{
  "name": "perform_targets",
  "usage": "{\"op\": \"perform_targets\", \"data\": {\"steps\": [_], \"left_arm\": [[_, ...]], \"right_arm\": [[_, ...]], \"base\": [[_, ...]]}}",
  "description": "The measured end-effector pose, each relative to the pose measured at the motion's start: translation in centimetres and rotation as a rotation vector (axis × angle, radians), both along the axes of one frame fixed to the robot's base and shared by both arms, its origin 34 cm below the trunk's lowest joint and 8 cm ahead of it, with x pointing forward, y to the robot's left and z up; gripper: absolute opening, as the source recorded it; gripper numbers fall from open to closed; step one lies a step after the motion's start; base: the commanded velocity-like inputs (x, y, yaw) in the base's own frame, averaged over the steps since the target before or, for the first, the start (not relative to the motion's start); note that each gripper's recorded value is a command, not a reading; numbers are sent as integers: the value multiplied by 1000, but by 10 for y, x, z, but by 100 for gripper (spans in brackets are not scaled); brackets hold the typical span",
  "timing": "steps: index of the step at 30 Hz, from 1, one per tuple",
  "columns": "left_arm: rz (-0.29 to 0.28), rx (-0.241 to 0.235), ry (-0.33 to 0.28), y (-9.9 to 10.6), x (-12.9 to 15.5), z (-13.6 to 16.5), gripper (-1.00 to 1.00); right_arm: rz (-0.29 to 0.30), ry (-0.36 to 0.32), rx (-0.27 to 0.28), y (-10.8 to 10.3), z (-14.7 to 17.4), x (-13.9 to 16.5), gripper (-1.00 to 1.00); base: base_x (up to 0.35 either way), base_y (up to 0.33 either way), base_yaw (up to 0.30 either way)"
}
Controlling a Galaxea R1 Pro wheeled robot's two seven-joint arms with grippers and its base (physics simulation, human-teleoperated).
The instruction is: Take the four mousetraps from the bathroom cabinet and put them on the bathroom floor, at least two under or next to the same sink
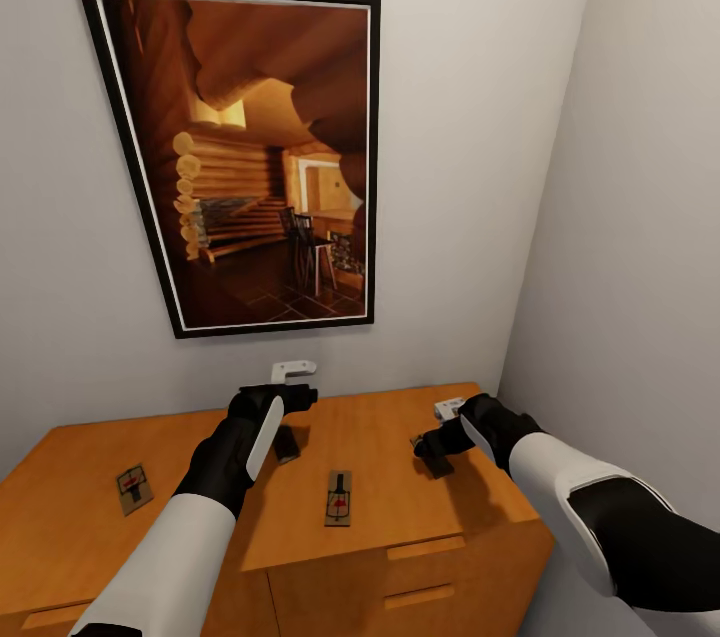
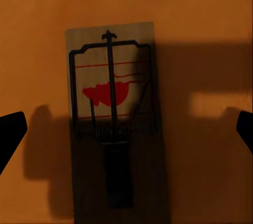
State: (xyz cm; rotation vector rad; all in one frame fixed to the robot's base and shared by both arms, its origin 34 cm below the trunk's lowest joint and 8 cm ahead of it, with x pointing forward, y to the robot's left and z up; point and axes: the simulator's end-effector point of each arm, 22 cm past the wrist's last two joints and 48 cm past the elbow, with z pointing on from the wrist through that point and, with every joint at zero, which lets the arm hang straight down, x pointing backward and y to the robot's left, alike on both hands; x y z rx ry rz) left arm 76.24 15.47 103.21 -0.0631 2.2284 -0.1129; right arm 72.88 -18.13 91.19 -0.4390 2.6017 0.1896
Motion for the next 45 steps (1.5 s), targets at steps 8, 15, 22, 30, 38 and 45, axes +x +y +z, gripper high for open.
{"op": "perform_targets", "data": {"steps": [8, 15, 22, 30, 38, 45], "left_arm": [[0, 0, -1, 0, 0, 0, 100], [0, 0, 0, 0, 0, 0, 100], [0, 0, 0, 0, 0, 0, 100], [0, 0, 0, 0, 0, 0, 100], [0, 0, 0, 0, 0, 0, 100], [0, 0, 0, 0, 0, 0, 100]], "right_arm": [[1, -23, -2, 0, 2, 4, 100], [-23, -39, -42, -10, 2, 8, 100], [-55, -61, -95, -18, 2, 13, 100], [-49, -59, -96, -9, 0, 11, 100], [-46, -53, -93, -7, -2, 9, 100], [-33, -41, -72, -1, -3, 6, 100]], "base": [[0, 0, 0], [0, 0, 0], [0, 0, 0], [0, 0, 0], [0, 0, 0], [0, 0, 0]]}}
